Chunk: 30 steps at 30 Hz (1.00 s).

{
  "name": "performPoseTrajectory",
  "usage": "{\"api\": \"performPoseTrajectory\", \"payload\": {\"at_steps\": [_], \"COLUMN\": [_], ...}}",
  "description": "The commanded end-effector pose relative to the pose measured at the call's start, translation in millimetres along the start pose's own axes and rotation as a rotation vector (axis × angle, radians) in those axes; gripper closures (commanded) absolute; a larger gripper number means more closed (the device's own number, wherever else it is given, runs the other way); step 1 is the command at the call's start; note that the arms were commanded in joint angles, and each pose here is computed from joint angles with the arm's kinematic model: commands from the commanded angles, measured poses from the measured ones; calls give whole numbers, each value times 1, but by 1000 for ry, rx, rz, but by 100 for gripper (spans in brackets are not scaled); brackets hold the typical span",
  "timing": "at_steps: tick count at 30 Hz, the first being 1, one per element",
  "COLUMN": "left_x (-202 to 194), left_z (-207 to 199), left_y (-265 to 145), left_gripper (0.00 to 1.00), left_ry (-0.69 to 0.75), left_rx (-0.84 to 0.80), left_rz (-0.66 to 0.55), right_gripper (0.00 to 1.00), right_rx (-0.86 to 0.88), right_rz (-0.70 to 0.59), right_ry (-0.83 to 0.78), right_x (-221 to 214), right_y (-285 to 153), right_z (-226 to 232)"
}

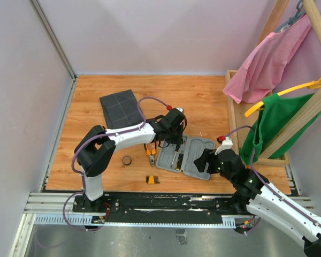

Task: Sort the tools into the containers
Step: Place the screwdriver in the storage box.

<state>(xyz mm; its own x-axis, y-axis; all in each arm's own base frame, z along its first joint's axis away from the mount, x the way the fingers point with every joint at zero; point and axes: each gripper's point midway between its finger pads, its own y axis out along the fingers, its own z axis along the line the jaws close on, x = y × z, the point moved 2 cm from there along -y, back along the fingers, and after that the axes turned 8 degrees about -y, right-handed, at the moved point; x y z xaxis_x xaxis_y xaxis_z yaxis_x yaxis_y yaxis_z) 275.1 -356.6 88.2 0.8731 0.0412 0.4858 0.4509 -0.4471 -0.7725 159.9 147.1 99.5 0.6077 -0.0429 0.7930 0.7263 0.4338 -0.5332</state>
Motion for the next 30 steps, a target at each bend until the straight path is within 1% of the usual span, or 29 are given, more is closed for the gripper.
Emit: {"api": "performPoseTrajectory", "payload": {"at_steps": [1, 9, 13, 14, 15, 16, 20, 26, 30], "left_x": [10, 8, 6, 5, 4, 4, 0, -1, -1], "left_z": [-10, -6, -3, -2, 0, 1, 6, 11, 11], "left_y": [2, 15, 22, 23, 25, 26, 32, 32, 33], "left_gripper": [99, 99, 96, 94, 88, 86, 80, 75, 67], "left_ry": [-13, -44, -56, -58, -60, -61, -61, -65, -64], "left_rx": [-2, 33, 54, 60, 65, 70, 90, 108, 108], "left_rz": [-37, -32, -26, -26, -25, -24, -17, -29, -29], "right_gripper": [30, 30, 29, 29, 29, 29, 29, 29, 29], "right_rx": [-27, -41, -44, -46, -47, -48, -58, -43, -47], "right_rz": [8, 8, -4, -3, -2, 0, 2, -3, -1], "right_ry": [8, 7, -2, -10, -17, -24, -27, 9, 19], "right_x": [-7, -13, -11, -10, -9, -7, -4, -5, -7], "right_y": [1, 3, 5, 5, 4, 4, 3, 2, 1], "right_z": [-5, -10, -11, -11, -11, -10, -10, -8, -9]}}
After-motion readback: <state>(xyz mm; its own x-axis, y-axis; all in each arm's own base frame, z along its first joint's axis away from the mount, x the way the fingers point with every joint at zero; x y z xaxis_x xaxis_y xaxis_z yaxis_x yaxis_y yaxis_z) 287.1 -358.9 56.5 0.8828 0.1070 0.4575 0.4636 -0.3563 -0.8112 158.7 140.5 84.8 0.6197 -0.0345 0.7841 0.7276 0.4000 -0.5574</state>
